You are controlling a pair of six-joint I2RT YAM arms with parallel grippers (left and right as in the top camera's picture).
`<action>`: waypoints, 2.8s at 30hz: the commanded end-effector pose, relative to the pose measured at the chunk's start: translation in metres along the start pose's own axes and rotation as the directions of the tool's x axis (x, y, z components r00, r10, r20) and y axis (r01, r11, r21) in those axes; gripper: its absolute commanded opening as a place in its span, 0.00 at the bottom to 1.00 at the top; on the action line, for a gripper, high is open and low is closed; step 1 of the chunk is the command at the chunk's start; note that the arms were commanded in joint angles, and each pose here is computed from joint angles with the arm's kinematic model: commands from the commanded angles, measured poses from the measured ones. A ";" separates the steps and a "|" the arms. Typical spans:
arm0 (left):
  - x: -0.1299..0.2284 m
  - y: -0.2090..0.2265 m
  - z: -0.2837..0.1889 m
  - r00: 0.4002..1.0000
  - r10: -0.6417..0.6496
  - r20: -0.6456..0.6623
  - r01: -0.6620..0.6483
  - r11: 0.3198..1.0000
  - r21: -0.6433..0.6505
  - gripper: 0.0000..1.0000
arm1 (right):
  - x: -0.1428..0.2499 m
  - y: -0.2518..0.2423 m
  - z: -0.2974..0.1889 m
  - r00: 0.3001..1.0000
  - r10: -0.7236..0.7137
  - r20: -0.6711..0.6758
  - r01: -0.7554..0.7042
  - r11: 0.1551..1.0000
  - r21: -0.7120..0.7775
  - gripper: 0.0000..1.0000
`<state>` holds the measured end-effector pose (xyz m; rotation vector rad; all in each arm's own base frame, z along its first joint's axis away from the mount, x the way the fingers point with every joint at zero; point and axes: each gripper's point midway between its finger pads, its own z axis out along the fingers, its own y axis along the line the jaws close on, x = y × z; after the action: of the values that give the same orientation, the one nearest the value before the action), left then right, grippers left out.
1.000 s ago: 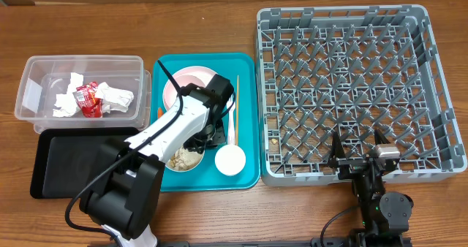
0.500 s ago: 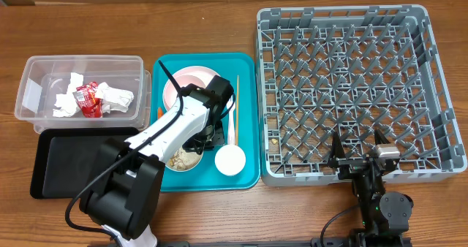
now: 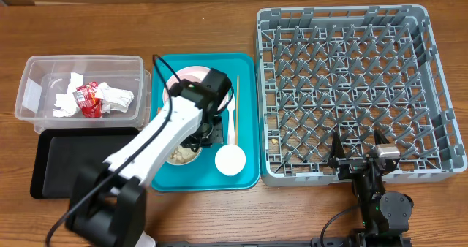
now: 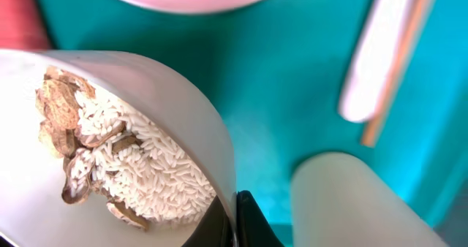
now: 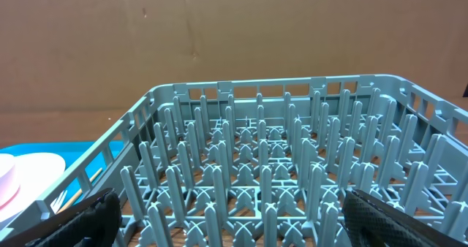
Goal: Sort waste into correct bins and load items into the dishwasher
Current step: 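Lift the rice bowl left and tip it over the clear bin, then tilt the white bowl with the left gripper, pouring rice onto the black tray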
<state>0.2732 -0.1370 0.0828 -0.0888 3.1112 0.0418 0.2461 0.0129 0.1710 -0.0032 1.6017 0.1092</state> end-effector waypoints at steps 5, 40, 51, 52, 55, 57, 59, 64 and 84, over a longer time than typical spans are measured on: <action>-0.008 0.009 -0.063 0.985 -0.023 0.172 0.007 0.995 0.096 0.04 | 0.001 -0.001 0.000 1.000 0.004 0.009 -0.004 1.000 0.002 1.00; -0.014 0.195 -0.116 0.889 -0.310 0.336 0.314 0.948 0.046 0.04 | 0.001 -0.001 0.000 1.000 0.004 0.009 -0.004 1.000 0.002 1.00; -0.017 0.193 -0.116 0.893 -0.304 0.333 0.282 0.953 0.114 0.05 | 0.001 -0.001 0.000 1.000 0.003 0.009 -0.003 1.000 0.002 1.00; -0.017 0.195 -0.117 0.890 -0.310 0.333 0.286 0.951 0.120 0.04 | 0.001 -0.001 0.000 1.000 0.004 0.009 -0.004 1.000 0.002 1.00; -0.017 0.200 -0.118 0.881 -0.341 0.328 0.286 0.936 0.205 0.04 | 0.001 -0.001 0.000 1.000 0.003 0.009 -0.003 1.000 0.002 1.00; -0.017 0.200 -0.122 0.877 -0.350 0.330 0.257 0.920 0.295 0.04 | 0.001 -0.001 0.000 1.000 0.003 0.009 -0.003 1.000 0.002 1.00; -0.016 0.201 -0.128 0.867 -0.366 0.338 0.224 0.893 0.392 0.04 | 0.001 -0.001 0.000 1.000 0.003 0.009 -0.003 1.000 0.002 1.00; -0.013 0.214 -0.142 0.808 -0.453 0.376 0.166 0.789 0.592 0.04 | 0.001 -0.001 0.000 1.000 0.003 0.009 -0.003 1.000 0.002 1.00; 0.013 0.255 -0.074 0.641 -0.691 0.334 0.240 0.594 0.768 0.04 | 0.001 -0.001 0.000 1.000 0.003 0.009 -0.003 1.000 0.002 1.00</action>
<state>0.2430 0.1182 0.1553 -0.8027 2.2190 -0.8325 0.2461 0.0129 0.1708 -0.0031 1.6024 0.1092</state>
